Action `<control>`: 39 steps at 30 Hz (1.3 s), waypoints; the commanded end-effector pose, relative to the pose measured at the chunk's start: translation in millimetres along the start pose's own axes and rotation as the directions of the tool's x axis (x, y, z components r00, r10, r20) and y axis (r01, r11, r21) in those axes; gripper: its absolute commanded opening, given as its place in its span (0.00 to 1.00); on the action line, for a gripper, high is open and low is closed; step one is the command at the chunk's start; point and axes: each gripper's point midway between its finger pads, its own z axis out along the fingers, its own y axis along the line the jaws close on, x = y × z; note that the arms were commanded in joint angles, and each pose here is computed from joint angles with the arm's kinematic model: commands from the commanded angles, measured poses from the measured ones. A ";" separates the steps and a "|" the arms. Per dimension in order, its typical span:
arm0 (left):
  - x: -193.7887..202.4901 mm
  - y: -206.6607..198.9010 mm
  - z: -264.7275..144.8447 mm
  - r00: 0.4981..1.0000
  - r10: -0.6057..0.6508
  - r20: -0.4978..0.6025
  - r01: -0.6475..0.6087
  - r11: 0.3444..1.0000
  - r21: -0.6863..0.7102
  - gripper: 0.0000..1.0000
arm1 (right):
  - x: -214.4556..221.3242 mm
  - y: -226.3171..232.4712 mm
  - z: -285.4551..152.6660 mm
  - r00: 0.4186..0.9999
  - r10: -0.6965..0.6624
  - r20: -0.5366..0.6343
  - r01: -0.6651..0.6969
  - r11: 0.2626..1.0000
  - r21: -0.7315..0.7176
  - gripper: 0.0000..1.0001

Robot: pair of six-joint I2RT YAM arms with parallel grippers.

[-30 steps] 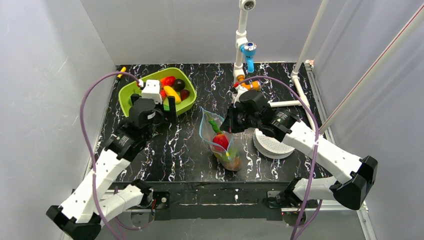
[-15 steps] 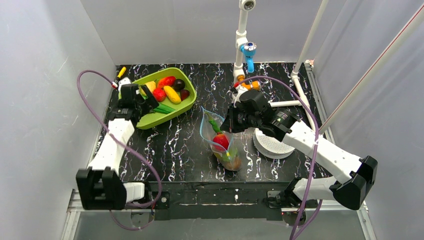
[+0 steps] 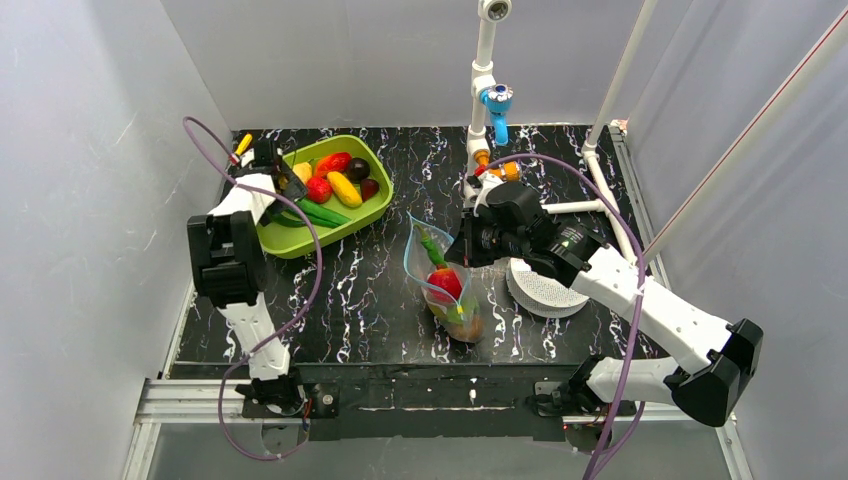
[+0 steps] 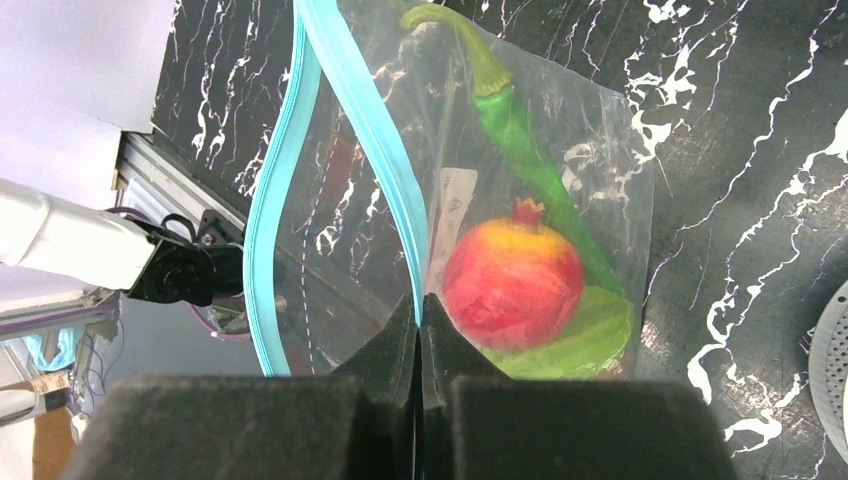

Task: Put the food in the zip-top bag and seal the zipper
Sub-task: Pick up the fake vegetable from the bin.

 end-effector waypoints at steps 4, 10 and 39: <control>0.2 26.3 2.5 1.000 -0.019 0.009 0.020 0.992 -0.122 0.81 | -14.2 8.0 -11.2 0.998 -0.004 0.061 0.006 1.000 -0.031 0.01; 12.2 33.9 12.3 1.000 -0.010 -0.006 0.009 0.990 -0.140 0.54 | -13.0 9.1 -5.2 0.999 0.001 0.037 0.000 1.000 -0.030 0.01; -40.0 -2.3 -91.5 0.990 -0.070 0.123 0.050 0.986 0.156 0.00 | -14.9 15.5 -5.9 1.000 0.022 0.021 -0.021 0.999 -0.044 0.01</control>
